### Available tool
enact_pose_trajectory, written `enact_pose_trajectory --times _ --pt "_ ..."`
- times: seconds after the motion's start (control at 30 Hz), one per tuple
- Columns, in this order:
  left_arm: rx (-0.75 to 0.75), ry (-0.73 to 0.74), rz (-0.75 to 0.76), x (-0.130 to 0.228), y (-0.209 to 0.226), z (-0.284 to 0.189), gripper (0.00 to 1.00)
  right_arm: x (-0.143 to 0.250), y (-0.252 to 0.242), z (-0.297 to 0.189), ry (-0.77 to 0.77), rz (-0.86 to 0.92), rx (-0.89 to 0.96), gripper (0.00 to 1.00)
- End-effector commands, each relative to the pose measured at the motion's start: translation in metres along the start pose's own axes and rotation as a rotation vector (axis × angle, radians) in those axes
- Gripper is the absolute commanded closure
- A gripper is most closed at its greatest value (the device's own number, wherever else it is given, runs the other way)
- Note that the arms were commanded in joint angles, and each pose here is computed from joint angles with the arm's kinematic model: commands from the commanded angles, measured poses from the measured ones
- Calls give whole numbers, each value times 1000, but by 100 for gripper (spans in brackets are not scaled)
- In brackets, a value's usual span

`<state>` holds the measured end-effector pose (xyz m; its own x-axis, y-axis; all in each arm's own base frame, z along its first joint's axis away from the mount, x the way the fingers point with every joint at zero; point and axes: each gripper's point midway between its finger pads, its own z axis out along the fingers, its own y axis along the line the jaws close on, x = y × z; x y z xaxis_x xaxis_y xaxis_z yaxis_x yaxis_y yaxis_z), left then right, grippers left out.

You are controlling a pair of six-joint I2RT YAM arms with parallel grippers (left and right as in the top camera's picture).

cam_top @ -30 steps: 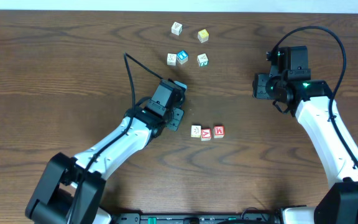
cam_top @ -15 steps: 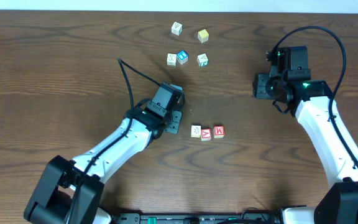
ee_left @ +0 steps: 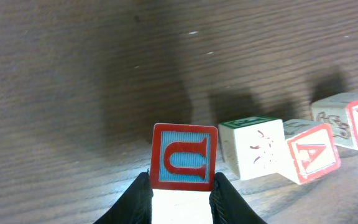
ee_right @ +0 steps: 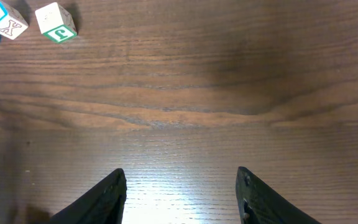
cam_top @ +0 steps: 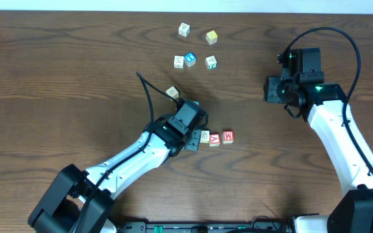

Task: Lift 4 blocks
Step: 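Carry the U block right and set it left of the row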

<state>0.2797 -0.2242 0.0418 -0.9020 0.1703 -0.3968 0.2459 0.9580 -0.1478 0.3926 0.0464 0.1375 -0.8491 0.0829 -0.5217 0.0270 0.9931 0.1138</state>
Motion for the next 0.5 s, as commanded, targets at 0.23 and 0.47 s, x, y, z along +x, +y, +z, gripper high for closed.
enact_pose_trajectory --times 0.23,0.47 --pt "-20 14 -66 12 -1 0 87 6 -2 6 19 -15 12 47" --pt "-16 33 -69 20 -11 4 87 6 -2 6 19 -15 12 47"
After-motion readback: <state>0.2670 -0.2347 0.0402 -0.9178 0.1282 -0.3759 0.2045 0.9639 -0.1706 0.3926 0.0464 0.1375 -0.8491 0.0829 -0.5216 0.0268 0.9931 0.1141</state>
